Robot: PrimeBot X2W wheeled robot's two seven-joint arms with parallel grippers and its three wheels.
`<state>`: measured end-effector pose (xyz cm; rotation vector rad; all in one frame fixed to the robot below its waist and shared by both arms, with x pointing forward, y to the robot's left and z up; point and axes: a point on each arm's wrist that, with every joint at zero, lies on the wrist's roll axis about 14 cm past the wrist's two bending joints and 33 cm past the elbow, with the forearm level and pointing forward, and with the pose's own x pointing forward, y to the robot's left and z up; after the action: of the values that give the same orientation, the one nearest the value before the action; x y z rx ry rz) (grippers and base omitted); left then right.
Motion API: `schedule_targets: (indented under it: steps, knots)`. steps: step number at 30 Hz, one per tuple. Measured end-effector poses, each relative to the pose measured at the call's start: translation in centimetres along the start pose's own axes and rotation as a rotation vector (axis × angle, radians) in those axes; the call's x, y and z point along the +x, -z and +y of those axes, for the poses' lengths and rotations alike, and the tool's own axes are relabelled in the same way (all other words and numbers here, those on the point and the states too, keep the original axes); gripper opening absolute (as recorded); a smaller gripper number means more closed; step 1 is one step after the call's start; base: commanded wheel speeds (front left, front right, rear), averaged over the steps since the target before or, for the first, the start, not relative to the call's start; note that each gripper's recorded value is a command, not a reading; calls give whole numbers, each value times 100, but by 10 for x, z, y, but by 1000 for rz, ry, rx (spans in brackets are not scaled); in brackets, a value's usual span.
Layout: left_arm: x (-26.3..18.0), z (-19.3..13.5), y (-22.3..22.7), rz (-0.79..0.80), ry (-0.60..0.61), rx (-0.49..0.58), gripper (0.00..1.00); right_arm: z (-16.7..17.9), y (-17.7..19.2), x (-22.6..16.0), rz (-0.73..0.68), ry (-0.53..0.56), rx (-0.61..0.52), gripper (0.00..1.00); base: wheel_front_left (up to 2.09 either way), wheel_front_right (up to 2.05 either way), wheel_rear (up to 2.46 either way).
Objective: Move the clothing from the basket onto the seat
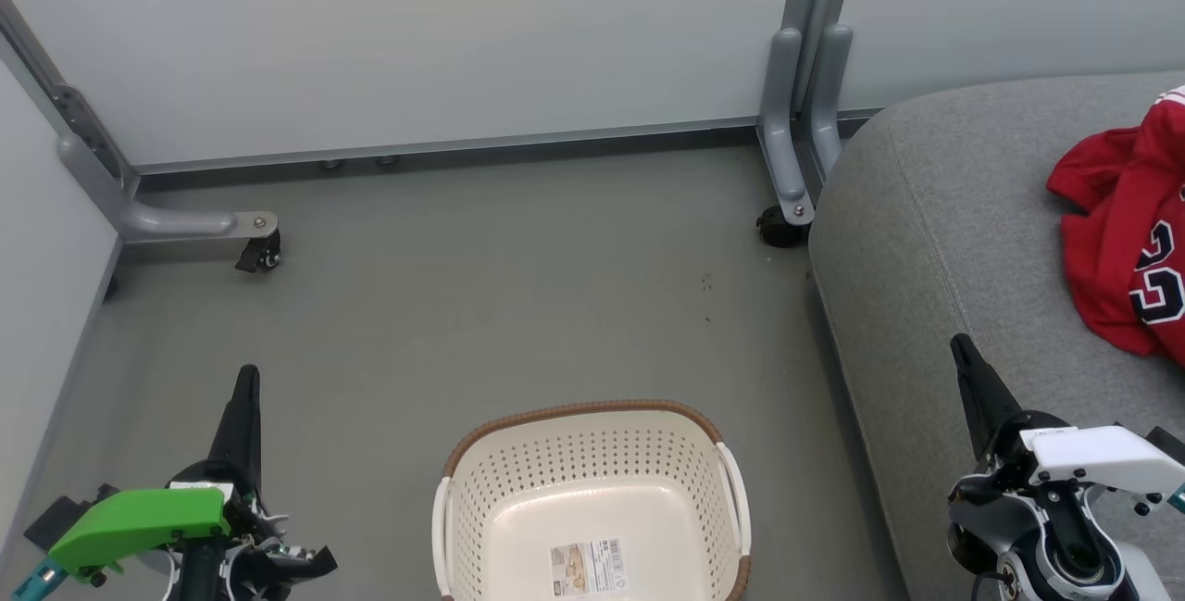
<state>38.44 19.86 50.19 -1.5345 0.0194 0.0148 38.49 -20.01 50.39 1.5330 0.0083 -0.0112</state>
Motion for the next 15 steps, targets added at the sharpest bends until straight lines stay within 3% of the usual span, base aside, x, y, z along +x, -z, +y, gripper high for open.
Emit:
schedule_targets:
  steps: [15]
  knots:
    - [3, -2, -2, -4, 8, -38, 0, 2, 0, 3, 1, -7, 41, 0, 0, 0, 0]
